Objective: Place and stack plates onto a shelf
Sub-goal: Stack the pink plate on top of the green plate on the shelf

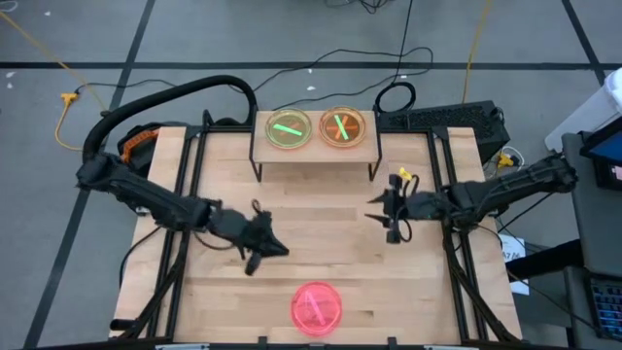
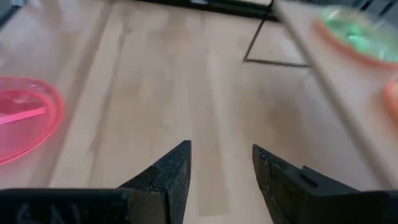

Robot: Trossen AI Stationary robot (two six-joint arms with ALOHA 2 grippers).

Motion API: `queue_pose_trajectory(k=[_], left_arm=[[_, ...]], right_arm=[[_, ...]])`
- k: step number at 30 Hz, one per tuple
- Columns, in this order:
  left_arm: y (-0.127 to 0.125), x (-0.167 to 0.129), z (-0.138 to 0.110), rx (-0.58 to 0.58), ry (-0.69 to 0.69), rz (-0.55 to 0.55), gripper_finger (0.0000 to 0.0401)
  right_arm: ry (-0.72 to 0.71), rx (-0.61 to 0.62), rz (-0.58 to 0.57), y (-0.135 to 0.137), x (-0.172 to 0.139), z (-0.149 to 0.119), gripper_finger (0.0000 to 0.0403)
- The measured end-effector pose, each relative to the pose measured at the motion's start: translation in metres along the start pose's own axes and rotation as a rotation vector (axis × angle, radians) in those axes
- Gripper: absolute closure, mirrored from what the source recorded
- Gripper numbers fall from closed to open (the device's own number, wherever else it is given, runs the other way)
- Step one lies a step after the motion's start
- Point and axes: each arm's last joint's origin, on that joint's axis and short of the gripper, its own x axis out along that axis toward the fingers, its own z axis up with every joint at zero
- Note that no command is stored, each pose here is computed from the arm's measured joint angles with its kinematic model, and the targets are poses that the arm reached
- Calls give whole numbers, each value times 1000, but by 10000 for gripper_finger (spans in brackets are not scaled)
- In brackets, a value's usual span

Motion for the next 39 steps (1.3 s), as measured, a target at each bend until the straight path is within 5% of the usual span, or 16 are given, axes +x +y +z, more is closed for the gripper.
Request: queue_pose_trajectory(k=[7, 18, 28, 39], left_arm=[[18, 45, -41, -198, 187, 118, 364], [39, 86, -80, -426, 252, 186, 364], [17, 95, -78, -321, 220, 23, 356], [-20, 95, -88, 6, 147, 65, 232]], right_arm=[[-82, 52, 45, 10, 5, -31, 248], [-242, -7, 41, 11, 3, -18, 248], [-258, -8, 40, 11, 2, -16, 248], [-260, 3, 18, 11, 2, -16, 248]])
